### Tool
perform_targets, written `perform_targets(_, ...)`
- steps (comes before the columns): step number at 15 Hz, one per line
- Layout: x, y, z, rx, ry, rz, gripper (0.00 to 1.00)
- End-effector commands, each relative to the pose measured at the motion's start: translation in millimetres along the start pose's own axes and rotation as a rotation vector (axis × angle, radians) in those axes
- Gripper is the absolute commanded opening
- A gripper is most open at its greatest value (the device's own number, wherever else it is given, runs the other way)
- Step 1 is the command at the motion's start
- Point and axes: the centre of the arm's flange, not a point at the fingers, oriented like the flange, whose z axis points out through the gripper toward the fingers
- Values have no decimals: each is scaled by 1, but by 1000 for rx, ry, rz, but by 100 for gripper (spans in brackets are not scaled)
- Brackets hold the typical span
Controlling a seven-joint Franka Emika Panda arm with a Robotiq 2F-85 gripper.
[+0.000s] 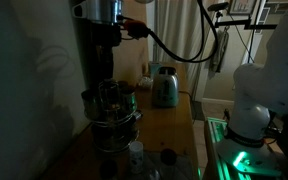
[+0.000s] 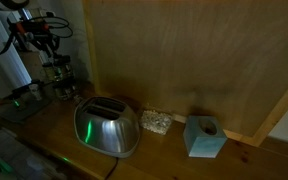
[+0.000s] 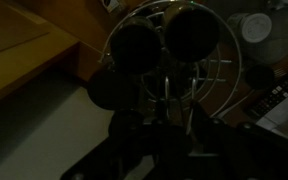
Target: Twist around the rack of spices then put the white bottle on the rack
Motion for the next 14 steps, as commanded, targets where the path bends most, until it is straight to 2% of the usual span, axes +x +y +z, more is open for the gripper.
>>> perform_targets(1, 0, 0, 0, 0, 0, -1, 29)
perform_targets(2, 0, 0, 0, 0, 0, -2, 7)
perform_targets(14, 11, -12, 2, -36, 57, -511, 7)
